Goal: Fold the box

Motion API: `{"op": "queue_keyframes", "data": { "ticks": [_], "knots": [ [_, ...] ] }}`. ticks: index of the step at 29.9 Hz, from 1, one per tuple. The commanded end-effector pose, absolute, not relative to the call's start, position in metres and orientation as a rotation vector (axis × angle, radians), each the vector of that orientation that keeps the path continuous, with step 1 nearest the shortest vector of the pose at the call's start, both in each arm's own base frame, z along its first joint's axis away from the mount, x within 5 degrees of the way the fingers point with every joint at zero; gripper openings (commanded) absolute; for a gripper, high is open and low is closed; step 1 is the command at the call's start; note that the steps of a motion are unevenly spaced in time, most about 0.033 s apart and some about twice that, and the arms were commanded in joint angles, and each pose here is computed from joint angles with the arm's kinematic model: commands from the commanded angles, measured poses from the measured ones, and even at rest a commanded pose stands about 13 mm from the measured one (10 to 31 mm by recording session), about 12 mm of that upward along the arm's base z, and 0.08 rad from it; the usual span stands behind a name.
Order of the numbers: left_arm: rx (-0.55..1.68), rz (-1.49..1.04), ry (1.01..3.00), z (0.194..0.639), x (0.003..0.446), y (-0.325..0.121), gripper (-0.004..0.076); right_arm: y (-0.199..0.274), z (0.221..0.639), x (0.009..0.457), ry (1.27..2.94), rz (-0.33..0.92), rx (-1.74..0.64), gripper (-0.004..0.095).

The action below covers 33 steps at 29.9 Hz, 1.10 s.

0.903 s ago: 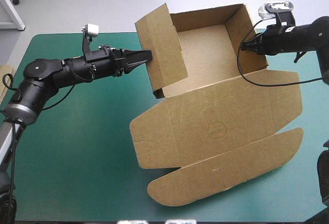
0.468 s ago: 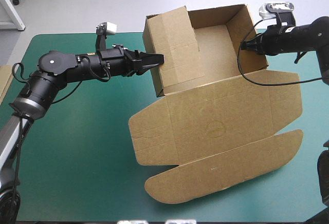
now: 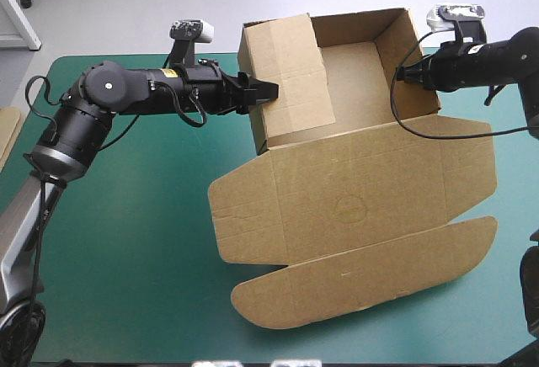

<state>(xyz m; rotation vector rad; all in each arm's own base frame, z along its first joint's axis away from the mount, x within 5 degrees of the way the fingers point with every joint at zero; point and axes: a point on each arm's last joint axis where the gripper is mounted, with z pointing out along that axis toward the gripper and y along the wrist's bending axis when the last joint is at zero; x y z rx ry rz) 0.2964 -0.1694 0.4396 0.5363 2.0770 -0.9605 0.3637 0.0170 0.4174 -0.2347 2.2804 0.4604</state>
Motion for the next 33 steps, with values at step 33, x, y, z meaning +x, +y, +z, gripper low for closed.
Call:
{"op": "queue_keyframes", "data": {
  "ticks": [33],
  "knots": [
    [0.504,-0.325,2.359,0.420,0.330,-0.175,0.0430,0.093,0.414,0.364,2.343,0.536,-0.164,0.0000]
  ]
}}
